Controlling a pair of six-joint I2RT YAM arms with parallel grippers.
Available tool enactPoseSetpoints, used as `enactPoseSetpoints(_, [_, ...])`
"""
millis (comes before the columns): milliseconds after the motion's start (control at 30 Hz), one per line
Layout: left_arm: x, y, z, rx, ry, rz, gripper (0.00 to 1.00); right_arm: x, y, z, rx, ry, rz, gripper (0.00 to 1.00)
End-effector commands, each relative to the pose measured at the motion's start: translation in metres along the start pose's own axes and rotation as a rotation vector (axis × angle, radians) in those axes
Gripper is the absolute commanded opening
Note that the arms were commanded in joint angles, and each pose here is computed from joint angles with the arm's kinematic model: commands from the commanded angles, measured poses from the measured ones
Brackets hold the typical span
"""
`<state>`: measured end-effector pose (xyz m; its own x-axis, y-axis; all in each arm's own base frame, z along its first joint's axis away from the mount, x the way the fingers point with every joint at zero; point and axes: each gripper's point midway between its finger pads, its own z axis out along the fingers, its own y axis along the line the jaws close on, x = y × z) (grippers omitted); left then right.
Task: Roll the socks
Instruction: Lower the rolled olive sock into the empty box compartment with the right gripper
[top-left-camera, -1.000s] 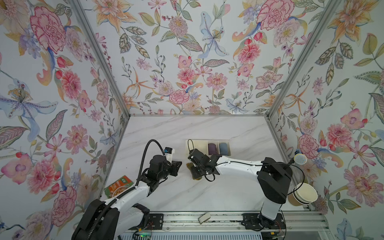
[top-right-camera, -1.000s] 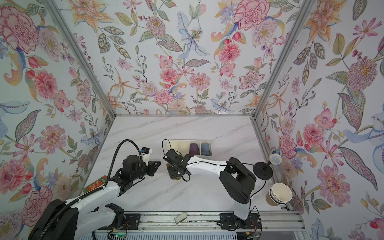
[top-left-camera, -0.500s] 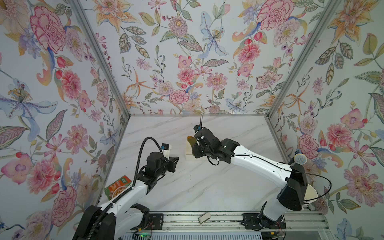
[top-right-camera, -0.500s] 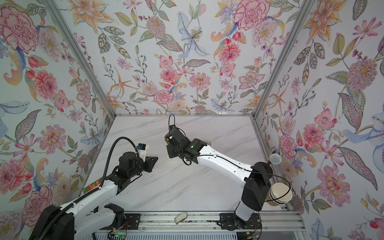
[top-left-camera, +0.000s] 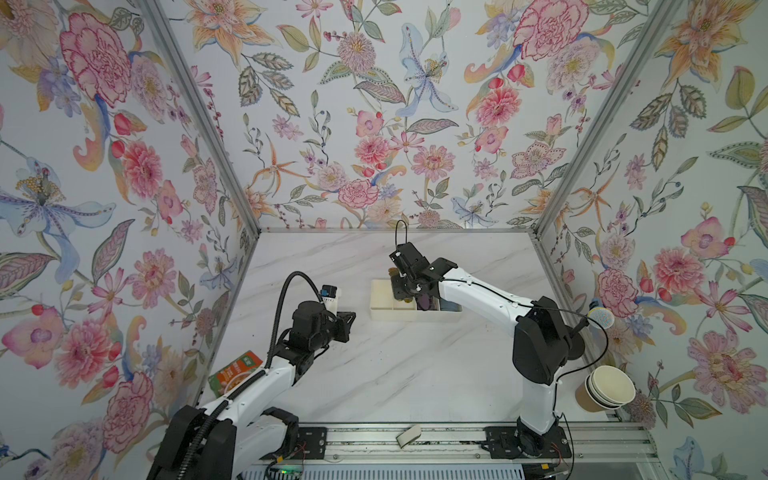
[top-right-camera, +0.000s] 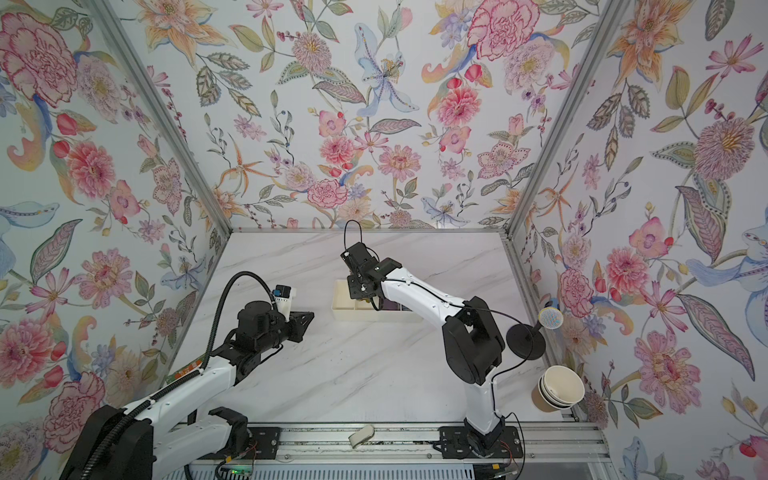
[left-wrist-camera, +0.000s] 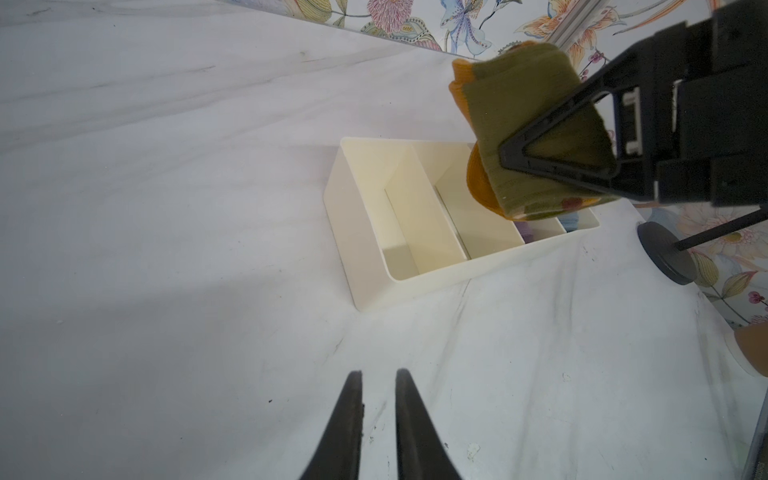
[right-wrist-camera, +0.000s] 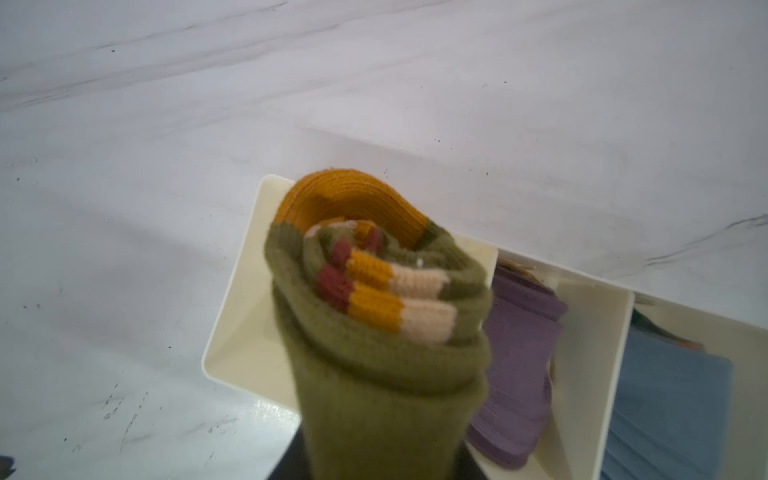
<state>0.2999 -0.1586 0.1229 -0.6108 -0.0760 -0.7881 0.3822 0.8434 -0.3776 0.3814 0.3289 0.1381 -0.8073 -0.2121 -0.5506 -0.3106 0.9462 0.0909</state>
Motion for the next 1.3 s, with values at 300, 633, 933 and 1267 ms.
enactPoseSetpoints(300, [-0.009, 0.001, 0.007, 0.022, 0.008, 0.008, 0.18, 0.01, -0.008, 0.032, -0.018, 0.105, 0.057, 0.03])
enactPoseSetpoints(633, [-0.006, 0.001, 0.013, 0.032, 0.025, 0.004, 0.18, 0.032, -0.023, 0.054, 0.036, 0.196, 0.066, 0.04])
enactPoseSetpoints(933, [-0.002, 0.004, 0.015, 0.022, 0.041, 0.004, 0.17, 0.043, -0.035, 0.069, 0.118, 0.249, 0.075, 0.04])
enactPoseSetpoints(1267, [0.0, 0.009, 0.016, 0.001, 0.046, 0.009, 0.18, 0.056, -0.04, 0.072, 0.129, 0.28, 0.081, 0.04])
